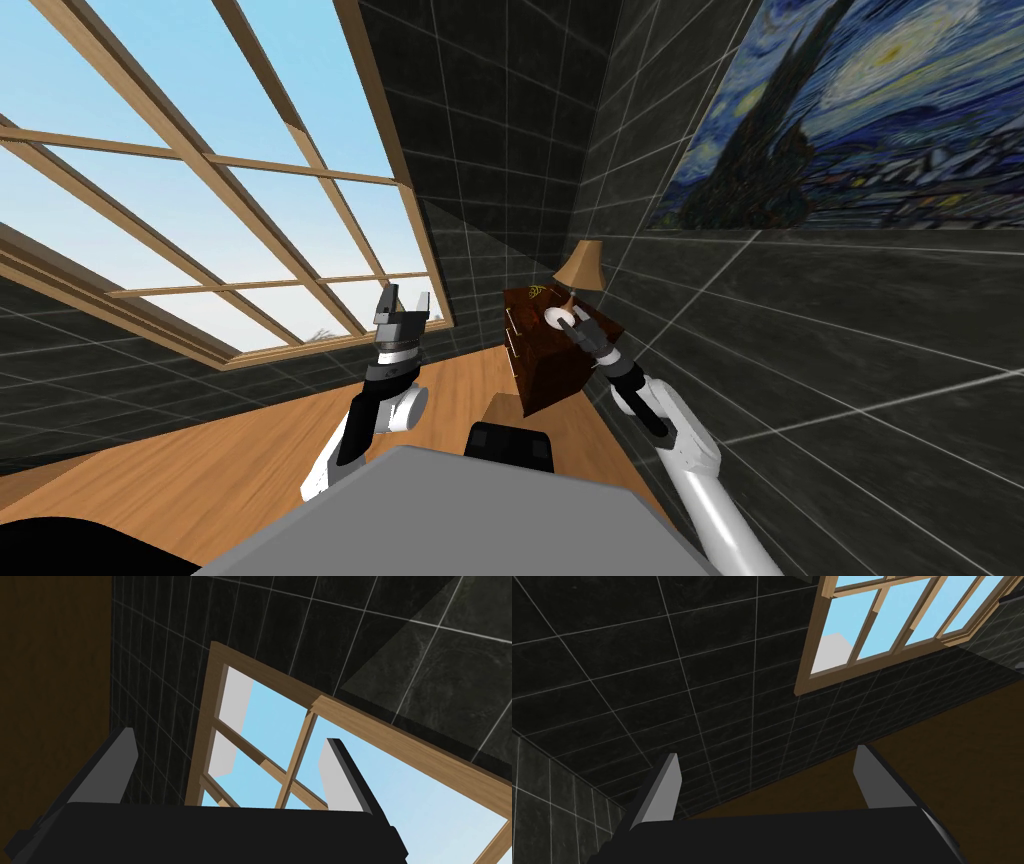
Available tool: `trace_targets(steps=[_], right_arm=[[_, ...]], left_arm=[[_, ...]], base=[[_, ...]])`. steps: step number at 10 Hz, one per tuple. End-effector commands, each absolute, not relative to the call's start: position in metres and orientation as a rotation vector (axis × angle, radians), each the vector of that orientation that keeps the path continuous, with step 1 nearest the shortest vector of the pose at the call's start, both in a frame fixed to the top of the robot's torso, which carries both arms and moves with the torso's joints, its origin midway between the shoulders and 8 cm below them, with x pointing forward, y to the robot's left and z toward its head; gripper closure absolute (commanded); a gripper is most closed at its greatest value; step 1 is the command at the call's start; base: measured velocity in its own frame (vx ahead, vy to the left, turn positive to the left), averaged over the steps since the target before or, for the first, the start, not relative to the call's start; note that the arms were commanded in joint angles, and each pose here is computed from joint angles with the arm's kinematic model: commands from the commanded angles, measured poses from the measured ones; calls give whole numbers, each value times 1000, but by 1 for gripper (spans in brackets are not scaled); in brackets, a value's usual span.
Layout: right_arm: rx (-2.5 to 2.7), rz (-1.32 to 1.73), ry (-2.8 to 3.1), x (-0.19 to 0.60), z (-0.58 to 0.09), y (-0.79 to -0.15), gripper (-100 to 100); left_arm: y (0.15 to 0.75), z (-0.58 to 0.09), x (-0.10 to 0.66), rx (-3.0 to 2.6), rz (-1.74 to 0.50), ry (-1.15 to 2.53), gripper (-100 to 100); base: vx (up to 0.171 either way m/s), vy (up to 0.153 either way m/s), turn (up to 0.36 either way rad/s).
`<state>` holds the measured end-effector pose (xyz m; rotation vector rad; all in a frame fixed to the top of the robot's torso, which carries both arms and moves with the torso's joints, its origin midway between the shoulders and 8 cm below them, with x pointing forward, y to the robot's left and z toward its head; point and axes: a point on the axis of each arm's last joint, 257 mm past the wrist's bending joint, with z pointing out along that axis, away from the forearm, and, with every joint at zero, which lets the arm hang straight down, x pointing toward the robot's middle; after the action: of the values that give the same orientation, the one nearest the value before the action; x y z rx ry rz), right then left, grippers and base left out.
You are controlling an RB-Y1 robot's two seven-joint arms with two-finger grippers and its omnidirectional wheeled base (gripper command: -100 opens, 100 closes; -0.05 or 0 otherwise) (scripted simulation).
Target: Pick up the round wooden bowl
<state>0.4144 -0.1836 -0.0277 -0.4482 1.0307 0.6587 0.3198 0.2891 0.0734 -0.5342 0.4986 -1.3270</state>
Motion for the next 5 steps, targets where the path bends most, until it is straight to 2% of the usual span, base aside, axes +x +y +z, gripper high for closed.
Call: trace_targets(steps=[1, 5], right_arm=[[-524, 603, 1067, 425, -42, -186, -100], [-642, 506, 1126, 438, -68, -187, -100]], left_arm=[[289, 73, 320, -534, -1327, 499, 0], [289, 73, 320, -534, -1327, 499, 0]], base=[[-22, 30, 76], [-14, 28, 47]])
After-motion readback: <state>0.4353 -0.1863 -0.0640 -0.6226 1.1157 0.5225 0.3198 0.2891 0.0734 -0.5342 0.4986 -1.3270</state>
